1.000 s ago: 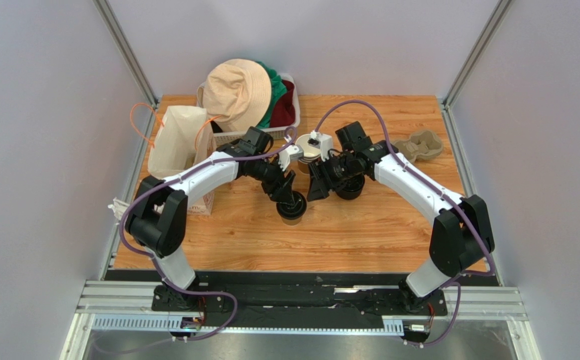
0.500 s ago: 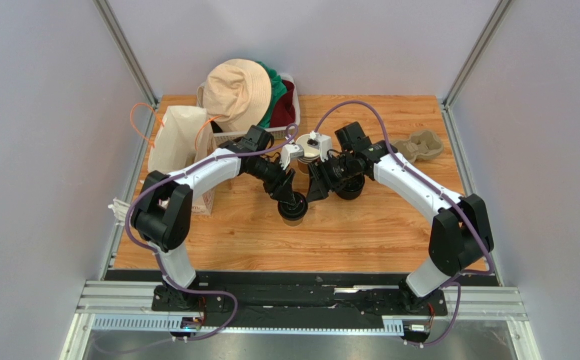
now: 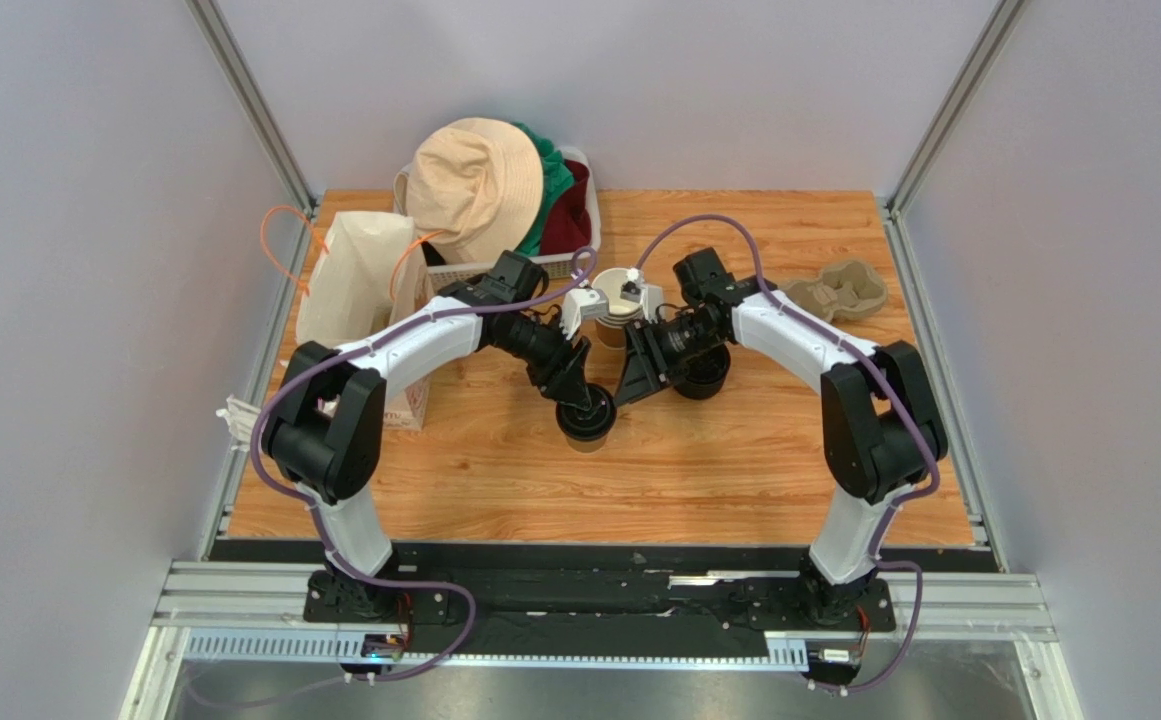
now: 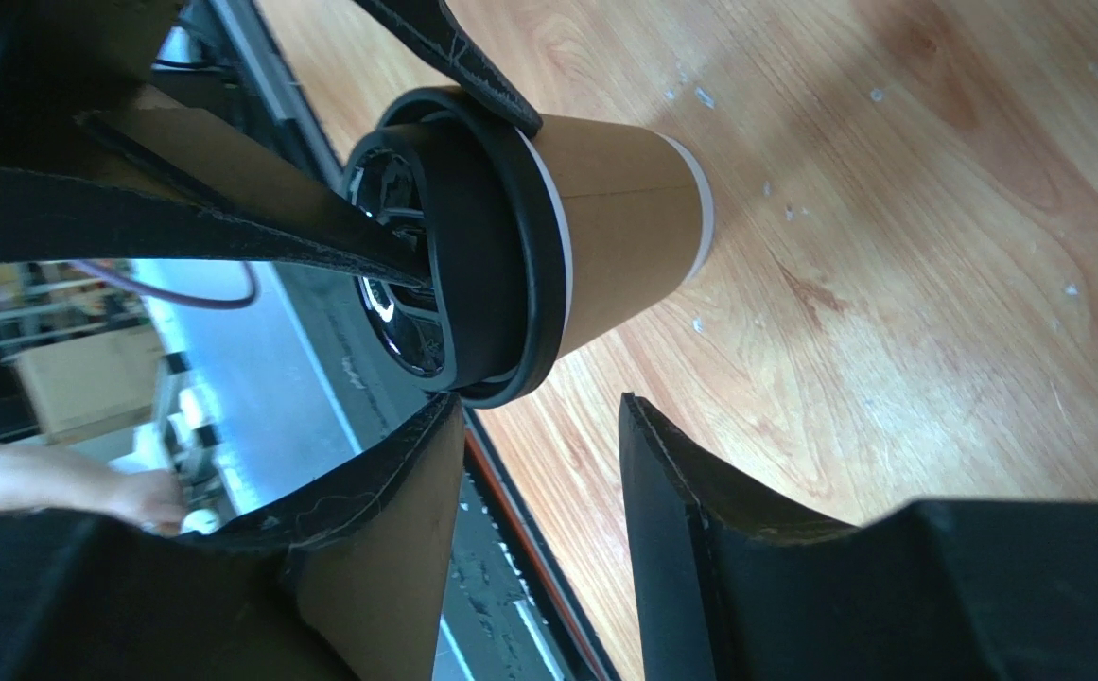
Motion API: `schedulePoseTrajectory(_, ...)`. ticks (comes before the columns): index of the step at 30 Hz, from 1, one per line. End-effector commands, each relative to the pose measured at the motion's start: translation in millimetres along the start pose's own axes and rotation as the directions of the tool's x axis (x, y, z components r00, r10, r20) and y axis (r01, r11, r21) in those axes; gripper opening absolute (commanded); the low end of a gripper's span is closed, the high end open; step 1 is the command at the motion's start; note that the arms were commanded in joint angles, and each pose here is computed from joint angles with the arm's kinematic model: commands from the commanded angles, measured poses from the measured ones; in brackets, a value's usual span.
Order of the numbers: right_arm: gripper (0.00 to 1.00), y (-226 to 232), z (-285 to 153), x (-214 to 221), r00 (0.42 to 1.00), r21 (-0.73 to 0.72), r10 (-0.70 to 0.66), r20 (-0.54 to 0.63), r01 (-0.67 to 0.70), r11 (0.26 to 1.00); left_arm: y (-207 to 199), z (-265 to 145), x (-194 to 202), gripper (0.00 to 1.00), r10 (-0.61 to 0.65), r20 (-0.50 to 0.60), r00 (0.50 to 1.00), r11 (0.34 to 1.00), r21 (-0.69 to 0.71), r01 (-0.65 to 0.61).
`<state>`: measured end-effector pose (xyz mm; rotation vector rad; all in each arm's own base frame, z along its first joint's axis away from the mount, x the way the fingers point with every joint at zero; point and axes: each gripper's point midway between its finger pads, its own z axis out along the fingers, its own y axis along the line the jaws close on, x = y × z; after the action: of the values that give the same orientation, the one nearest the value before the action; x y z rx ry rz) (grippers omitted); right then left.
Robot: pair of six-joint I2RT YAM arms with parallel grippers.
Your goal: Pack the takeout coffee
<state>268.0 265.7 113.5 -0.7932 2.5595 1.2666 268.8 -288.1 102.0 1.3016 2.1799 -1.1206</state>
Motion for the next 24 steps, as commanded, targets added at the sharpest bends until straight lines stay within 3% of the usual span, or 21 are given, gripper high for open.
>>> schedulePoseTrajectory(1,0.47,18.8,-5.3,-21.5,0.999,-0.155,-0.021,0.049,0.028,0.988,24.7,8.3,73.8,0.52,-0.056,-0.236,0.970,0.994,-0.109,0.031)
schedulePoseTrajectory(24,0.36,-3.3,17.2,-25.6,0.998,-0.160,0.056,0.025,-0.051,0.986,25.4,6.8,72.7,0.51,-0.052,-0.228,0.972,0.992,-0.122,0.025)
